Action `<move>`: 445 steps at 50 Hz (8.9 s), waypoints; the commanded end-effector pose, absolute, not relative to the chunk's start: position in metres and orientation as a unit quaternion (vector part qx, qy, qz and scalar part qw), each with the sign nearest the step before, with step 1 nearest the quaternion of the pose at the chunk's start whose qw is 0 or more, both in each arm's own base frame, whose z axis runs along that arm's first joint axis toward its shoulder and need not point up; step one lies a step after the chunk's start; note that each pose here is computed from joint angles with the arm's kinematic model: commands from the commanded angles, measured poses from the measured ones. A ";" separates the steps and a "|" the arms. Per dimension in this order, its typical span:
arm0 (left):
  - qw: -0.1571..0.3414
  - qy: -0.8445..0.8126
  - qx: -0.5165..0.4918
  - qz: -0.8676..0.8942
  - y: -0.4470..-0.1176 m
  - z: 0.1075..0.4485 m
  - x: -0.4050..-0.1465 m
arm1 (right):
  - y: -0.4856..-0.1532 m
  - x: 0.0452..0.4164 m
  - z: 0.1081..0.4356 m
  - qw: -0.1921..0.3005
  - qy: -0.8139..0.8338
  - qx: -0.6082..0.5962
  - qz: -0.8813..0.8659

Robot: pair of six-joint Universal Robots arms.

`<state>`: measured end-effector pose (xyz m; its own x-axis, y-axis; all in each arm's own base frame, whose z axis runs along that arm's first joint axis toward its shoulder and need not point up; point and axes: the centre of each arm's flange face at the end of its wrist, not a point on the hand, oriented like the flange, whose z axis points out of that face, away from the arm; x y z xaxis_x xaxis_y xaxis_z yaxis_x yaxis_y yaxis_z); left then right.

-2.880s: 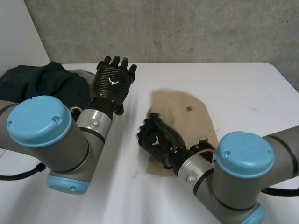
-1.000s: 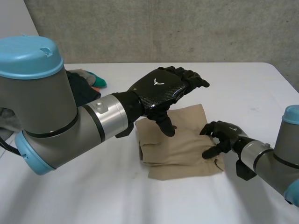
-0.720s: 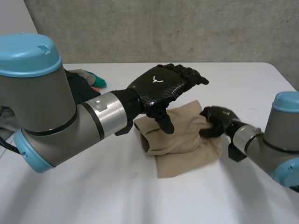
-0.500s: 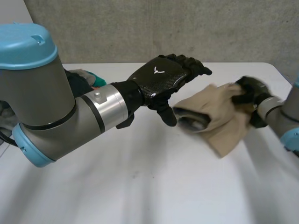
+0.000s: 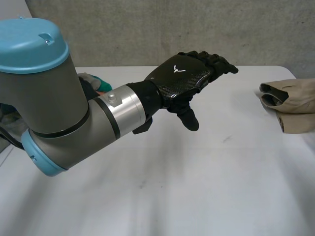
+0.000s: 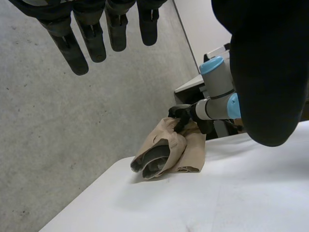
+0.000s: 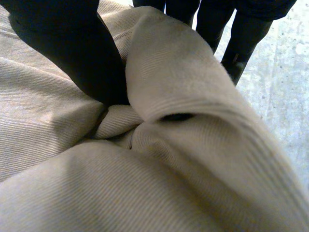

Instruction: Fold the laundry.

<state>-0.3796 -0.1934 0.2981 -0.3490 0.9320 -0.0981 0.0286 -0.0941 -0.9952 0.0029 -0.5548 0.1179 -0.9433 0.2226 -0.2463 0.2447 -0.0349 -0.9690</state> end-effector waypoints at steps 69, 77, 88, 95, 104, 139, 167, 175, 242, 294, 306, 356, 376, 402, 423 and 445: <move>-0.043 -0.521 -0.262 0.811 -0.394 0.278 -0.255 | -0.292 0.192 0.199 0.006 0.647 -0.369 -0.668; 0.190 -0.508 -0.225 0.810 -0.294 0.337 -0.321 | -0.293 0.187 0.210 -0.021 0.647 -0.348 -0.678; 0.288 -0.577 -0.310 0.698 -0.219 0.254 -0.398 | -0.299 0.177 0.223 -0.047 0.650 -0.313 -0.691; 0.287 -0.617 -0.347 0.646 -0.201 0.208 -0.410 | -0.298 0.172 0.223 -0.018 0.684 -0.277 -0.675; 0.206 -0.619 -0.363 0.665 -0.195 0.239 -0.378 | -0.287 0.172 0.222 0.071 0.758 -0.198 -0.617; 0.095 -0.698 -0.364 0.610 -0.287 0.166 -0.303 | -0.253 0.254 0.139 0.128 0.814 -0.173 -0.539; 0.066 -0.500 -0.259 0.824 -0.203 0.398 -0.261 | -0.221 0.241 0.381 -0.067 0.578 -0.353 -0.733; 0.065 -0.536 -0.277 0.795 -0.218 0.369 -0.270 | -0.236 0.249 0.368 -0.074 0.607 -0.398 -0.684; -0.012 -0.687 -0.451 0.570 -0.183 0.231 -0.258 | -0.233 0.242 0.199 -0.116 0.712 -0.508 -0.471; -0.067 -0.389 -0.361 0.845 -0.343 0.148 -0.430 | -0.362 0.267 0.158 -0.253 0.617 -0.363 -0.651; -0.042 -0.380 -0.338 0.860 -0.301 0.195 -0.414 | -0.306 0.226 0.189 -0.171 0.715 -0.317 -0.599; -0.019 -0.471 -0.307 0.827 -0.250 0.239 -0.353 | -0.251 0.308 0.200 -0.101 0.489 -0.528 -0.687; 0.072 -0.547 -0.290 0.782 -0.231 0.241 -0.336 | -0.286 0.163 0.183 0.054 0.779 -0.267 -0.564; 0.113 -0.566 -0.295 0.762 -0.227 0.237 -0.337 | -0.312 0.127 0.145 -0.060 0.793 -0.266 -0.544; 0.110 -0.563 -0.287 0.767 -0.223 0.249 -0.328 | -0.219 0.297 0.192 -0.080 0.471 -0.565 -0.672; 0.116 -0.536 -0.270 0.791 -0.240 0.269 -0.345 | -0.198 0.295 0.225 0.151 0.577 -0.425 -0.681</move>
<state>-0.3327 -0.2333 0.2655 -0.8290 0.4676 -0.3068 0.1216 -0.3848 -0.9150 0.3193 -0.1725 0.1788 -0.3066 -0.6084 0.7320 -0.5004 -0.5511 -0.6677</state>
